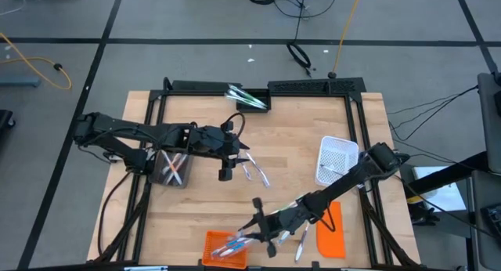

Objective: Pick & Place Toothbrushes
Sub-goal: Put the blue toothbrush into the orange bin, then put the green toothbrush into the black bin

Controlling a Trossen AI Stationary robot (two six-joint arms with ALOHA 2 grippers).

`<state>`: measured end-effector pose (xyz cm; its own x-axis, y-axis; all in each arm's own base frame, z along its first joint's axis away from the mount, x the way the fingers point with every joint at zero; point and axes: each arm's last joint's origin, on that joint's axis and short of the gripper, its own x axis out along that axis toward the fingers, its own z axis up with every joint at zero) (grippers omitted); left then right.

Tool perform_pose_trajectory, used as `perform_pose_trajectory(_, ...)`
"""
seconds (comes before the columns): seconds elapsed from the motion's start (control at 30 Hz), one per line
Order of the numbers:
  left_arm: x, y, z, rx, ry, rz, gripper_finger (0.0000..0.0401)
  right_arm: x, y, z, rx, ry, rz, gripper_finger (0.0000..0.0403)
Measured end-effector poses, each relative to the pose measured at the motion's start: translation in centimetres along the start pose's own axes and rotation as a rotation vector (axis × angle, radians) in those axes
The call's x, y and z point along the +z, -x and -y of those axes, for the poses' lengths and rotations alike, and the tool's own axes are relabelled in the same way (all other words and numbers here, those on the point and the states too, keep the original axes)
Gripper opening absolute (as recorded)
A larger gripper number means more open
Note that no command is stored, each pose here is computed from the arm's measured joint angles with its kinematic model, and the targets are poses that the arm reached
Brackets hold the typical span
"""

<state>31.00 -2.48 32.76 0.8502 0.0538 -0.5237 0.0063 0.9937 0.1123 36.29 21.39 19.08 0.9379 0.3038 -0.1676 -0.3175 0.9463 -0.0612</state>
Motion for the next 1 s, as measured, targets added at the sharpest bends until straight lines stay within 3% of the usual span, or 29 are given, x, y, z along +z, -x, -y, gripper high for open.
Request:
perform_pose_trajectory(0.27, 0.0, 0.0, 0.0, 0.0, 0.004, -0.002, 0.0182, -0.9, 0.3, 0.0, 0.0, -0.01, -0.124, 0.0126)
perform_pose_trajectory(0.57, -0.1, 0.0, 0.0, 0.0, 0.003, -0.007, 0.0182, -0.3, 0.9, 0.1, -0.001, -0.009, -0.158, 0.0165)
perform_pose_trajectory(1.0, -0.5, 0.0, 0.0, -0.002, 0.021, -0.052, 0.0182, 3.1, 7.1, 1.4, -0.115, -0.093, -0.48, 0.0165)
